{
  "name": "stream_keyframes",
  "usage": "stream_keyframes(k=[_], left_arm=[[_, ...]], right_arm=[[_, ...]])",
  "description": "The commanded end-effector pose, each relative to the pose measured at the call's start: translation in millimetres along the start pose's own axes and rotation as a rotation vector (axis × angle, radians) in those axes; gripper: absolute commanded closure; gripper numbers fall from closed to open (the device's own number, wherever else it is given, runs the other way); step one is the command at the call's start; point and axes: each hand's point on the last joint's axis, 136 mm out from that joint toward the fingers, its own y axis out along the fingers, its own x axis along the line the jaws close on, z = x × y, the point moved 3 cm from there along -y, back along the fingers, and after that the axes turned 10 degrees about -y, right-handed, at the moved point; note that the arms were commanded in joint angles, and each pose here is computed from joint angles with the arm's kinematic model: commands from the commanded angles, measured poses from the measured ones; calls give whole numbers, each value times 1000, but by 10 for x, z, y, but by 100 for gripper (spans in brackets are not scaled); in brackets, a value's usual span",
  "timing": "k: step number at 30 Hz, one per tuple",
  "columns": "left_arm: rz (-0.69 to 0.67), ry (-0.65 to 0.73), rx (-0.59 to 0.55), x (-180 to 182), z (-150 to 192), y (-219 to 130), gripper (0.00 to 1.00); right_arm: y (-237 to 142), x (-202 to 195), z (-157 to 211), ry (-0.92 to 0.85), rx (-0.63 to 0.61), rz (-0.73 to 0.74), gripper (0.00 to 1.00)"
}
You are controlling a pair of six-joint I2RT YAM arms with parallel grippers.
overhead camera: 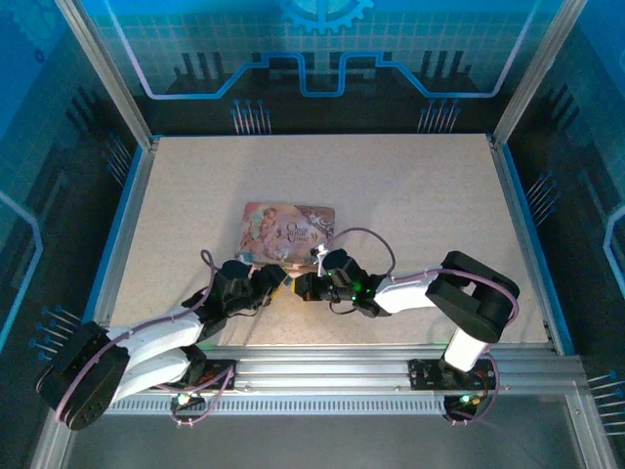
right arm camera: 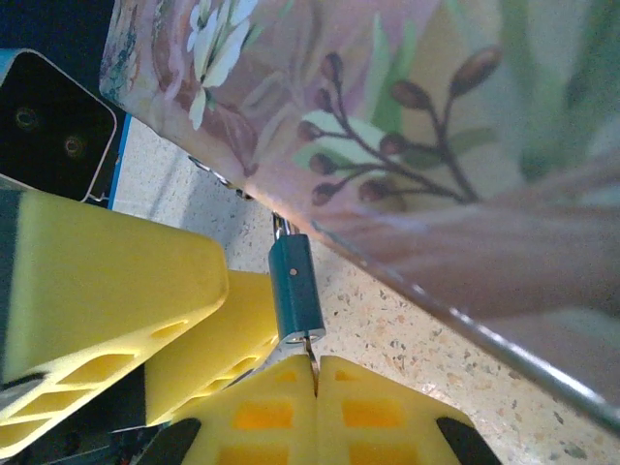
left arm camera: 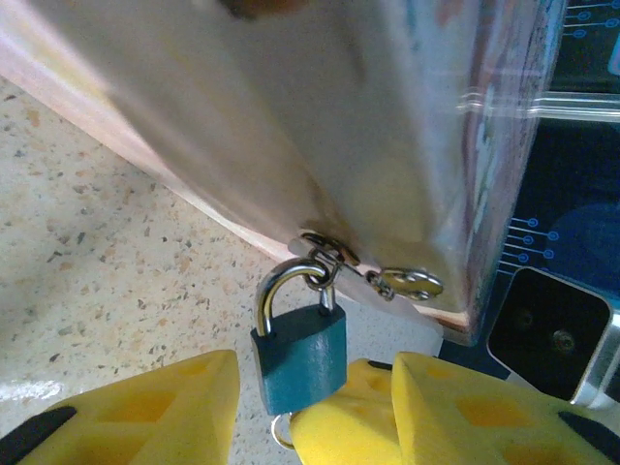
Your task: Unlock a padlock with a key
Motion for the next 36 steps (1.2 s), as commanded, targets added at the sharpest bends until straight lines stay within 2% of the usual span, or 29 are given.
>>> stream_keyframes(k=[1,10,18,25,28,36], left_arm=[[28,-1,-10,-34,-9,32,55],[23,-11,-9,-33,-10,79,62],[18,-11,-3,-38,5,104,76],[21,-6,-4,-69,6,115,85],[21,-5,-4,-82,9,123,88],[27,-5,-6,-113,10,132,94]], right_arm=[[-41,210,-90,21,-23,-48,97],[-12,255,-93,70,-18,-70,96],[-29,323,-143,86,-29,-92,94],[-97,312,-151,65,-41,-76,87],[-120,281,-140,60,-45,-63,81],[-192,189,-117,33,-50,-11,73]])
